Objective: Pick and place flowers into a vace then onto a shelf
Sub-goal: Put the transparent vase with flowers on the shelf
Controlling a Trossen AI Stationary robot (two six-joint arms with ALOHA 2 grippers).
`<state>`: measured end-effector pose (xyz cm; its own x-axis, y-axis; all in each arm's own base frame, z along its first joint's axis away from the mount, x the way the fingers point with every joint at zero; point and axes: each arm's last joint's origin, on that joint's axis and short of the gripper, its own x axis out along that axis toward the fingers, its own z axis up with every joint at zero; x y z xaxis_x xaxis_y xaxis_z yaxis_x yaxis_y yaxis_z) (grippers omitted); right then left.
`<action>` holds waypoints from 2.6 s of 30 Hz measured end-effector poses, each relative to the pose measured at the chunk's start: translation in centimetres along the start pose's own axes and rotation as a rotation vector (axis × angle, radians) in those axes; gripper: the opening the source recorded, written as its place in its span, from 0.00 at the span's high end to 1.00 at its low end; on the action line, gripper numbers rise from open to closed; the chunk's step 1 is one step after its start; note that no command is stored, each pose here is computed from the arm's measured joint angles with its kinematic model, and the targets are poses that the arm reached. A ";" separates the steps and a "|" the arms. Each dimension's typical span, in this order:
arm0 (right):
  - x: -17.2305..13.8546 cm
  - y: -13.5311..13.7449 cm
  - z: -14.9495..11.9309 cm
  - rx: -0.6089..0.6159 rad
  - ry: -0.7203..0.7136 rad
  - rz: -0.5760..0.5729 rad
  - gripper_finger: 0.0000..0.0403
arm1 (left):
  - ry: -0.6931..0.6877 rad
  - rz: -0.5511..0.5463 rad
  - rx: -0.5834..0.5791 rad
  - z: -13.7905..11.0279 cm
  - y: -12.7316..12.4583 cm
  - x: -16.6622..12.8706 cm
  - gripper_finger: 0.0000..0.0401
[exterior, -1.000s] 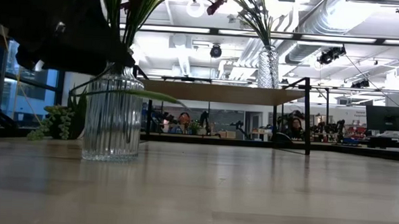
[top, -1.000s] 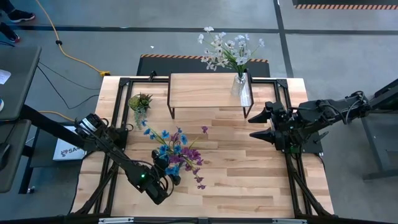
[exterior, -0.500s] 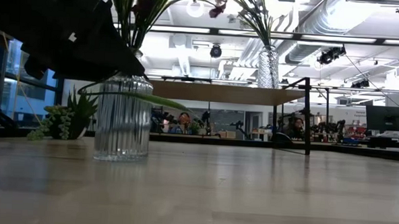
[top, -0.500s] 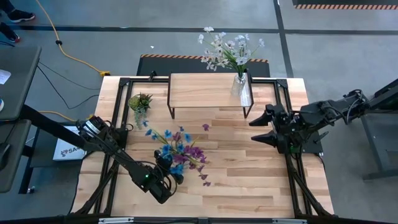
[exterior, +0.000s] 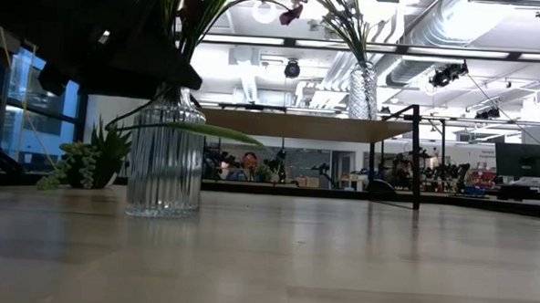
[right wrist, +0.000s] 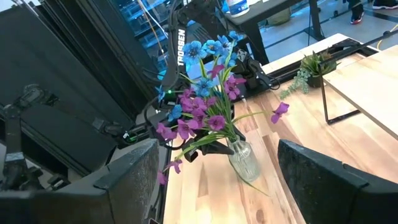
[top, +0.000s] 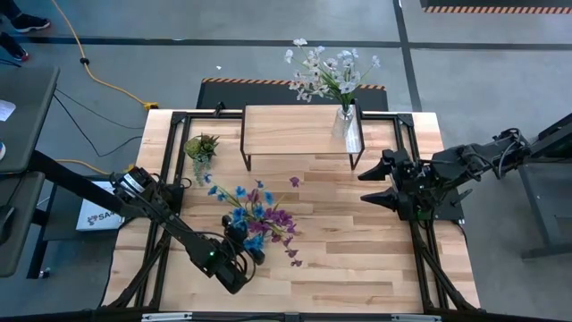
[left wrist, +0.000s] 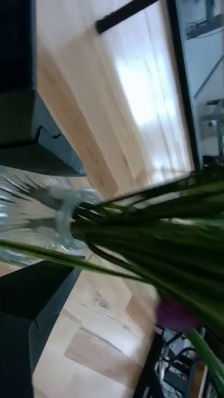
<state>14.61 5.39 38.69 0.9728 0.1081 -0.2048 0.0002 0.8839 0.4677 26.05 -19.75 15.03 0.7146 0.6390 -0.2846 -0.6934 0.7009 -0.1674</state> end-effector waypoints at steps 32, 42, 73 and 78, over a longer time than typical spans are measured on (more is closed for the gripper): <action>0.0 0.0 0.0 -0.003 0.003 0.003 0.21 | 0.047 0.037 0.042 0.4 0.3 1.1 0.38; 0.0 0.0 0.0 -0.003 0.003 0.004 0.21 | 0.035 0.040 0.042 0.4 0.3 1.2 0.48; 0.0 0.0 0.0 -0.012 0.003 0.003 0.21 | 0.016 0.024 0.105 1.8 -0.9 0.8 0.60; 0.0 0.0 0.0 -0.019 0.003 0.003 0.21 | 0.008 0.018 0.146 2.9 -1.3 0.5 0.60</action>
<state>14.60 5.40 38.68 0.9721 0.1122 -0.2059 -0.0073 0.8922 0.4515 27.58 -19.36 17.83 0.7009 0.6498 -0.2942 -0.6849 0.7283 -0.0231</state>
